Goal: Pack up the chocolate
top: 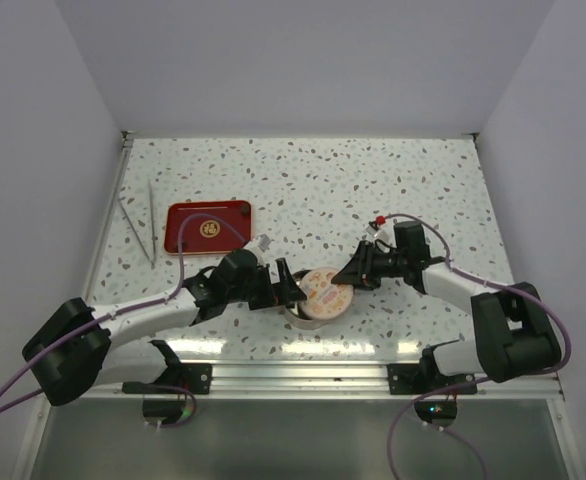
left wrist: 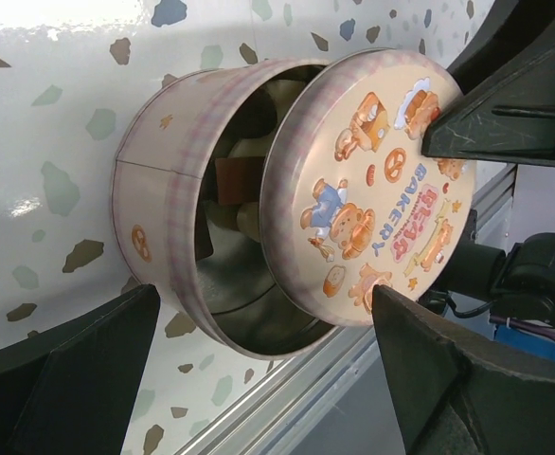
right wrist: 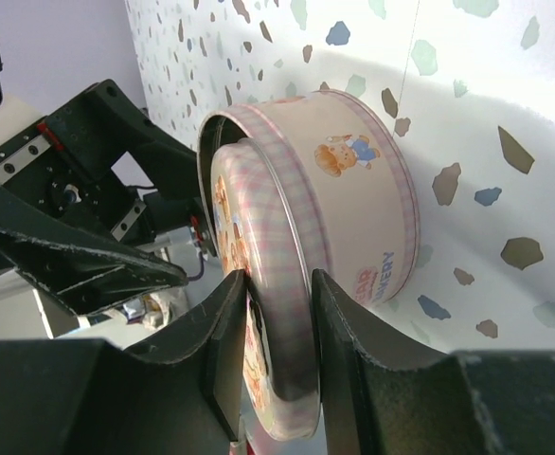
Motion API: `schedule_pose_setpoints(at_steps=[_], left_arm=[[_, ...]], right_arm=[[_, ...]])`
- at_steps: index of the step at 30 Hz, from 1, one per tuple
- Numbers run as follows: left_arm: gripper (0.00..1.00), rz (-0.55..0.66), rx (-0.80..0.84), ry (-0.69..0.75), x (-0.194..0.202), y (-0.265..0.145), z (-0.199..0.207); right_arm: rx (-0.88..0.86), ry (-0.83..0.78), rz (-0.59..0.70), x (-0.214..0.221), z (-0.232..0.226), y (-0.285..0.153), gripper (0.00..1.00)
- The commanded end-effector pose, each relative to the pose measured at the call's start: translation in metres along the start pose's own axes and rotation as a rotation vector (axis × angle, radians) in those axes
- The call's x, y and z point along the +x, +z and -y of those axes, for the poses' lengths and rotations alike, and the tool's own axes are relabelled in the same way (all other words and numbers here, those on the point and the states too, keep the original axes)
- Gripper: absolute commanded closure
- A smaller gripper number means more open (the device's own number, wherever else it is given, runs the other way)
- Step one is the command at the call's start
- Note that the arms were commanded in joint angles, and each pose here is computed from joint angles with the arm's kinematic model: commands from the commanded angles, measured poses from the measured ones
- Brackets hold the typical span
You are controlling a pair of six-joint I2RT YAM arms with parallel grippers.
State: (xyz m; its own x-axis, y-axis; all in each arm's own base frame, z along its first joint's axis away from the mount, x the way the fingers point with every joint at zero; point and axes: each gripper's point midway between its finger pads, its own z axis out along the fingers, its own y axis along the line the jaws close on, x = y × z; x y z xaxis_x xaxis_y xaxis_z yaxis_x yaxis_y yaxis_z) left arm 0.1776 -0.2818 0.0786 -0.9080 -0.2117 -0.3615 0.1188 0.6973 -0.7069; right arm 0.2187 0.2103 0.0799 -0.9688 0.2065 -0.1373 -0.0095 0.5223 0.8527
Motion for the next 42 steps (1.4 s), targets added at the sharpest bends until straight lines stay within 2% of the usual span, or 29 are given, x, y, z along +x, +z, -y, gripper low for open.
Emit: schedule_pose_setpoints(at_steps=[1, 12, 20, 42], left_arm=[[0.0, 0.041, 0.103, 0.035, -0.017, -0.002, 0.03], [0.0, 0.024, 0.117, 0.038, -0.014, 0.002, 0.031], [0.0, 0.015, 0.12, 0.042, -0.013, 0.004, 0.032], [0.0, 0.022, 0.113, 0.043, -0.016, 0.005, 0.032]], right_arm=[[0.265, 0.039, 0.114, -0.016, 0.062, 0.005, 0.67], [0.279, 0.033, 0.109, -0.021, 0.067, 0.009, 0.63], [0.302, 0.028, 0.098, -0.015, 0.076, 0.009, 0.56], [0.29, -0.08, 0.055, -0.013, 0.062, 0.007, 0.6]])
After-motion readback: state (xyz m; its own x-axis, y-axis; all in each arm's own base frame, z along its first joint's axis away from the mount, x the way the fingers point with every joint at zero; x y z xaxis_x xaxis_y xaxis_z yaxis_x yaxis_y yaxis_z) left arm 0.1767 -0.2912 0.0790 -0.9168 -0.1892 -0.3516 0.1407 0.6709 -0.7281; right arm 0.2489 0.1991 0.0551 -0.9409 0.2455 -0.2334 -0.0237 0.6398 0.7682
